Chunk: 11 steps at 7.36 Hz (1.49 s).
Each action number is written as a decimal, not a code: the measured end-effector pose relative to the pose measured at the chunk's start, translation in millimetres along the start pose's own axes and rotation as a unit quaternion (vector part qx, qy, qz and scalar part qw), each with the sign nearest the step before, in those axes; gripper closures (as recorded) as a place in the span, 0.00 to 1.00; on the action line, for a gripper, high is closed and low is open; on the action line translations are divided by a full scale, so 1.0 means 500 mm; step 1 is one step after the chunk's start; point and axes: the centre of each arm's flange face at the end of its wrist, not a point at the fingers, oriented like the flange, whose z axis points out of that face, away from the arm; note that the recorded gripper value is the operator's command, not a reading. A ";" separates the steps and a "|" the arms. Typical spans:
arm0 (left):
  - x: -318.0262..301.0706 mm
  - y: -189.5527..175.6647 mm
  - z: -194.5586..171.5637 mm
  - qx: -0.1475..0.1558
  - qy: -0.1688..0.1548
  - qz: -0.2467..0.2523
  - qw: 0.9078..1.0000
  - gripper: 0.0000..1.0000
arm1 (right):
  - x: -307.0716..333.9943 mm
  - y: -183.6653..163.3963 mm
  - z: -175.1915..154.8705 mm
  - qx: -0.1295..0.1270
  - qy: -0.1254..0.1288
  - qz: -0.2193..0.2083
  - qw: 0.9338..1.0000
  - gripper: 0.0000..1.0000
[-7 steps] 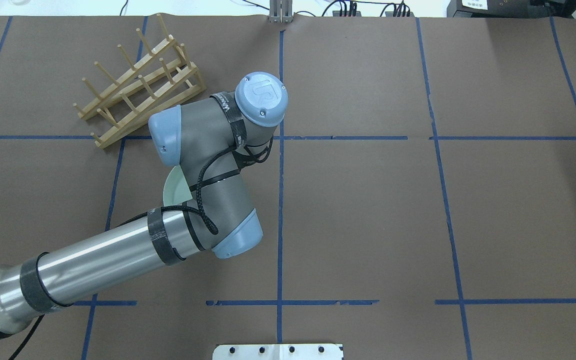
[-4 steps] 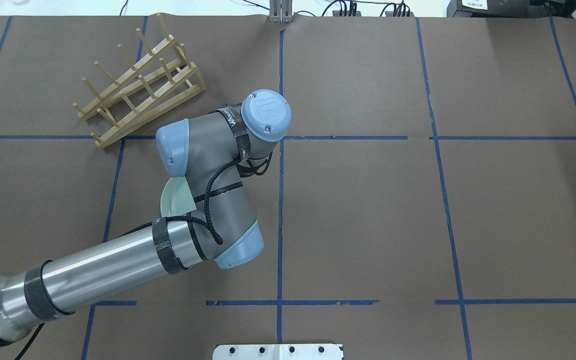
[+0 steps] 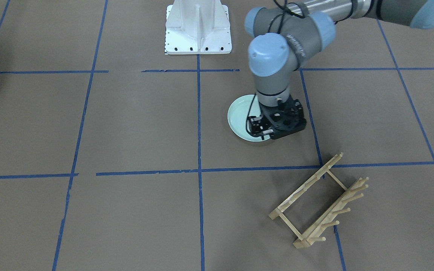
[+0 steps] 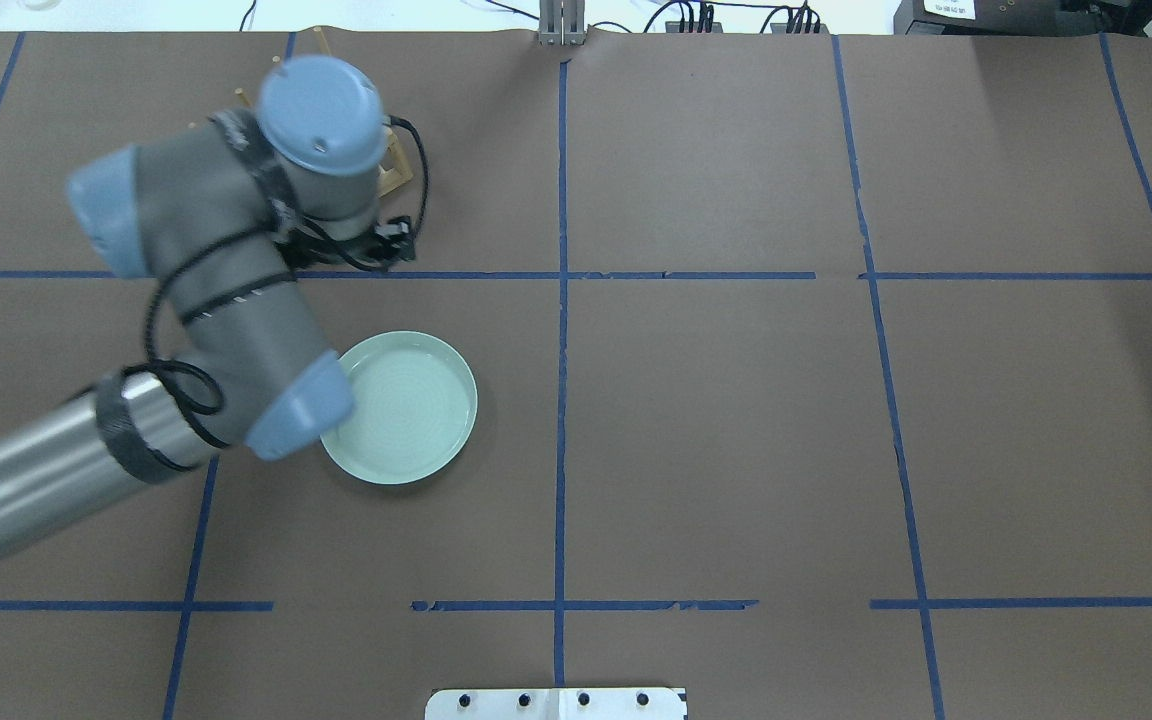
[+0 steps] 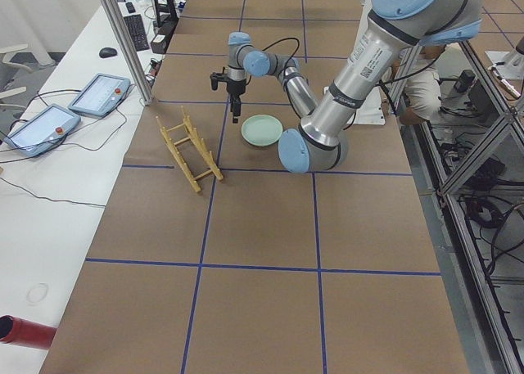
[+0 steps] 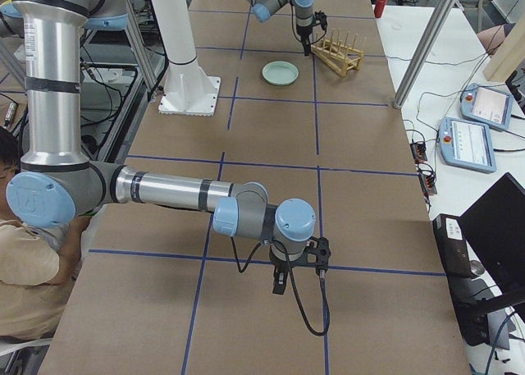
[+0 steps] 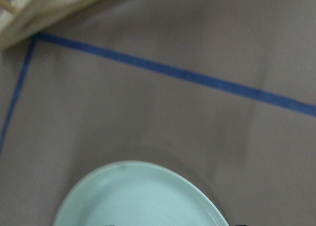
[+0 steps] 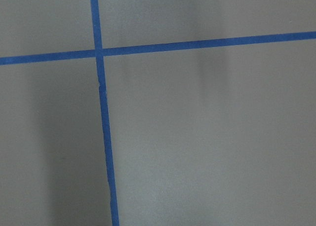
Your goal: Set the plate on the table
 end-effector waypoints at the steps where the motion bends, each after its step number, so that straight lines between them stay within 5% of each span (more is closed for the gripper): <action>1: -0.171 -0.092 -0.017 -0.003 0.036 0.030 0.999 0.00 | 0.000 0.000 0.000 0.000 0.000 0.000 1.000 0.00; 3: -0.538 -0.190 -0.007 0.005 0.094 0.075 0.993 0.00 | 0.001 0.000 0.001 0.000 0.000 0.000 1.000 0.00; 7: -1.097 -0.155 0.067 -0.013 0.094 0.096 0.991 0.00 | 0.001 0.001 0.001 0.000 0.000 0.000 1.000 0.00; 11: -1.249 -0.106 0.077 -0.082 0.116 0.039 0.989 0.00 | 0.000 0.000 0.000 0.000 0.000 0.000 1.000 0.00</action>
